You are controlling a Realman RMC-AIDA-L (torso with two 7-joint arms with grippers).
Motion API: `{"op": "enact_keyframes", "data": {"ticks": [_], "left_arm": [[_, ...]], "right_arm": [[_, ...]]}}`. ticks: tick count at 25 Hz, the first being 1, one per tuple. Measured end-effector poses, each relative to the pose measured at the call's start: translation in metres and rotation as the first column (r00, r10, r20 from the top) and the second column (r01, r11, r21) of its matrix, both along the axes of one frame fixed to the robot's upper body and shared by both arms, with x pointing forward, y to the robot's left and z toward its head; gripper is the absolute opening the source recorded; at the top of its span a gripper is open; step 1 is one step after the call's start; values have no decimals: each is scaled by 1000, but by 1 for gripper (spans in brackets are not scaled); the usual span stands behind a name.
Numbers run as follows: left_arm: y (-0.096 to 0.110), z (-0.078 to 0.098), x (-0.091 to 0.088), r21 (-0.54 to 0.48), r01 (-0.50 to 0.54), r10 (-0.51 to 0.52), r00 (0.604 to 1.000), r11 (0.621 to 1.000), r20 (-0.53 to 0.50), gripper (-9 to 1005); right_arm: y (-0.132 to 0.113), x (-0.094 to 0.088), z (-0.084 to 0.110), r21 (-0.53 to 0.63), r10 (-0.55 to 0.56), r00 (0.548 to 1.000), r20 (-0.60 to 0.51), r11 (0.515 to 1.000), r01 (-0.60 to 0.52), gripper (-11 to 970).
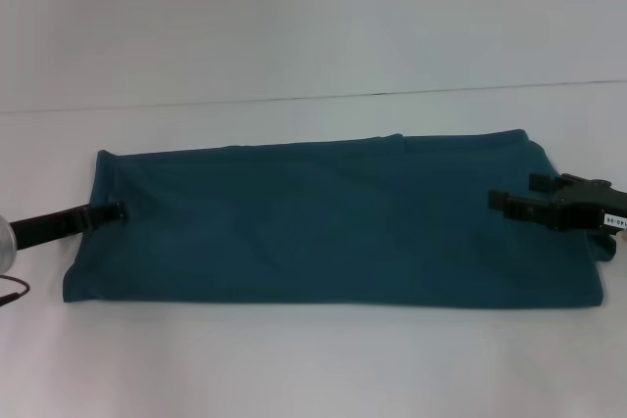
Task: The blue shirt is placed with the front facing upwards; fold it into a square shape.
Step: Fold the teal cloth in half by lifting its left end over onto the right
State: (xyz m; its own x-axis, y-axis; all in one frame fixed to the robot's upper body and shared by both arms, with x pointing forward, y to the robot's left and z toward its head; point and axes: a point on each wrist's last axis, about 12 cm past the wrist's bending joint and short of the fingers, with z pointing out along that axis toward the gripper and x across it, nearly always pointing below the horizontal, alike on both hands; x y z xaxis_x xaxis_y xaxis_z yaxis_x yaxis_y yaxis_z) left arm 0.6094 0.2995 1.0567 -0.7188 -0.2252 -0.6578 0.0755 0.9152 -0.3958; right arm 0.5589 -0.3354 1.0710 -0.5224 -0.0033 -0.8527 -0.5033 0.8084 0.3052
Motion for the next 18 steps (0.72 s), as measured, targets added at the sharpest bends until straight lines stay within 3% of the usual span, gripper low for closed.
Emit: {"op": "enact_keyframes", "data": {"ticks": [18], "left_arm": [[-6, -2, -1, -22, 12, -12, 1000, 1000, -14, 850]], "right_arm": [[-2, -3, -2, 3, -8, 1000, -5, 1000, 8, 931]]}}
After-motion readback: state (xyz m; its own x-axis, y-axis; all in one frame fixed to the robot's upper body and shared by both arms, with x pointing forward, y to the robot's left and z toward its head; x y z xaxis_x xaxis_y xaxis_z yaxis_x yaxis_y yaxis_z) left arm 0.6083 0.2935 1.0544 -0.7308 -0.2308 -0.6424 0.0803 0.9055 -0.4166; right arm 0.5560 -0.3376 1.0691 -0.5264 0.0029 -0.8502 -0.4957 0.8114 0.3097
